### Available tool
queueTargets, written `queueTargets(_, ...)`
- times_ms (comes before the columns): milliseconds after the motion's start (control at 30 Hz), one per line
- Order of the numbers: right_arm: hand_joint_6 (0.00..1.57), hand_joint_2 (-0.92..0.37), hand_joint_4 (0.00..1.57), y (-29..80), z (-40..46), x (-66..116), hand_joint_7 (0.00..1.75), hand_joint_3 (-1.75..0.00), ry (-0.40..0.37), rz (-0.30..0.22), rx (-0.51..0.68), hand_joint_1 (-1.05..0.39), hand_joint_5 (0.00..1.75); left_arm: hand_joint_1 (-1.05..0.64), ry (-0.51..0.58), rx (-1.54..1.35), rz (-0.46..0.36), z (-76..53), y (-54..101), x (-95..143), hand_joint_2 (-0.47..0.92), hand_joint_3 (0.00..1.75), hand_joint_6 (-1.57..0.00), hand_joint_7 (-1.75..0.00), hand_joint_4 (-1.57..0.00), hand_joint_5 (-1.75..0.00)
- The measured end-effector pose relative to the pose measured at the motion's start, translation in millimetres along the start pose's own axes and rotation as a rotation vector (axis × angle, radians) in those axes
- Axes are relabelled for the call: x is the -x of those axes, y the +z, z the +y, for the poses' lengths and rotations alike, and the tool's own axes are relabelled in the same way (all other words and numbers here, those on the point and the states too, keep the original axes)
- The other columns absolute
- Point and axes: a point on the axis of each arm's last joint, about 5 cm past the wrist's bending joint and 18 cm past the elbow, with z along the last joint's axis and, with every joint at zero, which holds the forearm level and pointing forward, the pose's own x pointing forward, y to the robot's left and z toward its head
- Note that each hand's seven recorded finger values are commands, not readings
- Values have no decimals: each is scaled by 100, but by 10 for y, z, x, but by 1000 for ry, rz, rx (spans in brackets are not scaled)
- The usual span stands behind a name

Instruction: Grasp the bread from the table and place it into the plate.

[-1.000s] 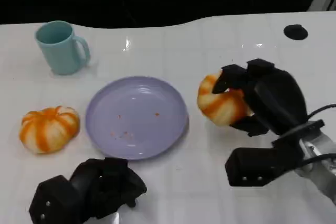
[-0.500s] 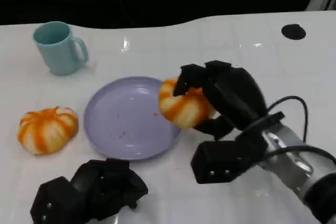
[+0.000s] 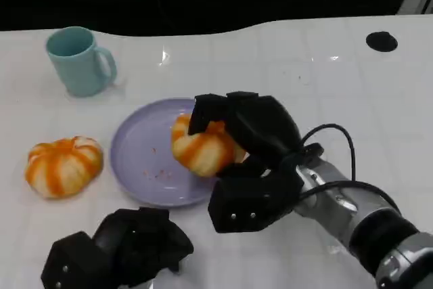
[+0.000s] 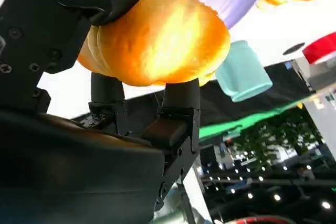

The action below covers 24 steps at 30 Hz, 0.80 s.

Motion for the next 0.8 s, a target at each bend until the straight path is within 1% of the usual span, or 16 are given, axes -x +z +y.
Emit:
queueTargets(33,83,-57,68,6,8,-7,45,-71,11,4,-6,-15,132,-103,0,0,0,-1,0,1,88,0,-125,-75,-87,-156)
queueTargets(67,80,-63,62,11,10,-16,31,-60,27,5,-10,-17,115,-103,0,0,-1,-2,0,2,88,0,-125,-75,-87,-156)
queueTargets(100,75,-68,51,15,8,-24,19,-50,46,5,-11,-20,94,-103,-1,0,-1,-3,1,4,88,0,-126,-75,-87,-156)
queueTargets(133,60,-75,33,13,2,-29,8,-37,70,5,-8,-28,67,-103,-1,0,-2,-5,1,5,88,0,-126,-75,-87,-156)
queueTargets(167,53,-80,27,8,-5,-34,4,-28,97,4,0,-31,55,-103,-1,0,-2,-7,1,7,87,0,-126,-75,-87,-156)
queueTargets(200,40,-87,12,6,-10,-37,2,-18,123,-1,13,-39,43,-103,-1,0,-2,-7,2,7,87,0,-126,-75,-87,-156)
queueTargets(233,33,-90,6,4,-16,-42,1,-15,156,-7,31,-44,37,-103,-1,0,-2,-7,3,7,87,0,-126,-75,-87,-155)
queueTargets(300,24,-91,2,4,-25,-50,0,-11,225,-16,62,-52,29,-102,-1,1,-2,-8,4,6,88,0,-126,-75,-87,-155)
queueTargets(367,20,-92,0,-11,-50,-48,0,-12,271,-13,88,-59,25,-102,-1,1,-2,-6,4,6,88,0,-125,-75,-87,-155)
queueTargets(400,17,-92,0,-19,-69,-48,0,-15,285,-16,99,-64,21,-102,-1,1,-2,-6,4,6,88,0,-125,-74,-87,-155)
queueTargets(500,14,-92,0,-42,-152,-43,0,-18,302,-27,123,-70,14,-102,-1,1,-1,-5,4,2,88,0,-125,-74,-87,-155)
queueTargets(567,14,-92,0,-49,-203,-21,1,-19,312,-38,132,-72,13,-102,0,1,-1,-2,4,-3,88,0,-126,-73,-87,-155)
queueTargets(733,16,-92,2,-53,-312,67,2,-16,321,-47,124,-71,16,-102,-1,1,-1,3,7,-24,88,0,-126,-72,-86,-155)
queueTargets(800,19,-92,4,-46,-377,107,3,-13,314,-54,122,-70,19,-102,-1,1,-1,5,8,-30,88,0,-126,-72,-86,-155)
